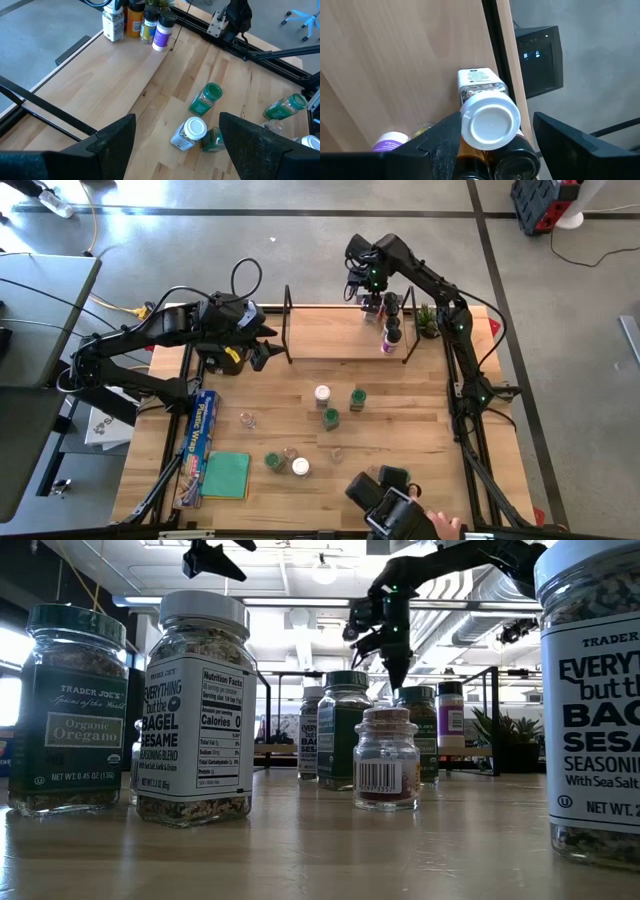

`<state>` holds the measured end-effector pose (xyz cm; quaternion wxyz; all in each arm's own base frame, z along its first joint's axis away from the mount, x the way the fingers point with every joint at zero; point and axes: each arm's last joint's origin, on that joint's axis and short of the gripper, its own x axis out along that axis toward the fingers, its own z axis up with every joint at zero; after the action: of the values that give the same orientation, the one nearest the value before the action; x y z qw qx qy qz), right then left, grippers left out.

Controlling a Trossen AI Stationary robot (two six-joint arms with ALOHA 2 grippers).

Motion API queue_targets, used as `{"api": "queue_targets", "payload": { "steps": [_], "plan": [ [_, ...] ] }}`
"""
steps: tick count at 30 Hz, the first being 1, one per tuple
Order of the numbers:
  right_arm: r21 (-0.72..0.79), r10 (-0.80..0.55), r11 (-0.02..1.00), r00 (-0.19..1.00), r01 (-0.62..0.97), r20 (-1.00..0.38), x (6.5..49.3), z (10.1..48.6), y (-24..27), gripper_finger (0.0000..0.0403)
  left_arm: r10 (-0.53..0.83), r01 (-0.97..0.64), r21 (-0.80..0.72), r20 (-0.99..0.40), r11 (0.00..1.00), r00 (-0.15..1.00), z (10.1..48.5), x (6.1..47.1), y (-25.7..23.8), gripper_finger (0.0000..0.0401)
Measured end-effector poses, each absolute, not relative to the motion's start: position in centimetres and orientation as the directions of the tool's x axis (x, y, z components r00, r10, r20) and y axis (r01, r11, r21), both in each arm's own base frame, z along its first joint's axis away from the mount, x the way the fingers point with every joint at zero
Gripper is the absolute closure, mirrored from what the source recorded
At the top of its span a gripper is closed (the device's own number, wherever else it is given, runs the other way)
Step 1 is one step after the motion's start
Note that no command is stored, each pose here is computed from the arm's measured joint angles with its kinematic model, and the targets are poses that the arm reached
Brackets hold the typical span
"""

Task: Shelf spices
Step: Put the top right white spice bottle on the shelf

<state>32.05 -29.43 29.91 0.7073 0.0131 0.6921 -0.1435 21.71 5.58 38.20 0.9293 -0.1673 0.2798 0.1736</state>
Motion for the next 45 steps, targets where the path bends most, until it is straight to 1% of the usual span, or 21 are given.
{"api": "queue_targets", "payload": {
  "steps": [7, 15, 20, 27, 34, 37, 43, 45],
  "plan": [
    [-0.17, -0.175, 0.967, 0.009, 0.191, -0.985, 32.3, 29.9, -29.1, 0.0162, 0.228, -0.415, -0.215, -0.578, 0.884, 0.784, 38.2, 21.7, 5.6, 0.0119],
    [-0.083, -0.103, 0.968, 0.074, 0.237, -0.992, 31.8, 29.8, -29.6, 0.0162, 0.228, -0.415, -0.214, -0.578, 0.884, 0.784, 38.2, 21.7, 5.6, 0.0119],
    [-0.072, -0.095, 0.967, 0.08, 0.246, -0.992, 31.5, 29.8, -30.0, 0.0162, 0.228, -0.416, -0.215, -0.578, 0.884, 0.784, 38.2, 21.7, 5.6, 0.0119],
    [-0.003, -0.032, 0.978, 0.136, 0.208, -0.99, 31.7, 29.8, -29.8, 0.0162, 0.228, -0.42, -0.221, -0.578, 0.88, 0.783, 38.2, 21.7, 5.6, 0.0119],
    [0.015, -0.01, 0.983, 0.135, 0.185, -0.991, 31.6, 29.9, -29.6, 0.0162, 0.228, -0.425, -0.231, -0.578, 0.875, 0.784, 38.2, 21.7, 5.6, 0.0119],
    [0.002, -0.033, 0.973, 0.148, 0.232, -0.988, 31.3, 30.6, -29.5, 0.0166, 0.229, -0.428, -0.236, -0.578, 0.872, 0.784, 38.2, 21.7, 5.6, 0.0119],
    [-0.047, -0.155, 0.926, 0.263, 0.374, -0.952, 29.7, 32.9, -31.2, 0.0187, 0.229, -0.428, -0.236, -0.577, 0.872, 0.784, 38.2, 21.7, 5.6, 0.0119],
    [-0.082, -0.205, 0.896, 0.241, 0.437, -0.949, 28.9, 33.0, -32.1, 0.0203, 0.229, -0.428, -0.236, -0.577, 0.872, 0.784, 38.2, 21.7, 5.6, 0.0119]
  ]
}}
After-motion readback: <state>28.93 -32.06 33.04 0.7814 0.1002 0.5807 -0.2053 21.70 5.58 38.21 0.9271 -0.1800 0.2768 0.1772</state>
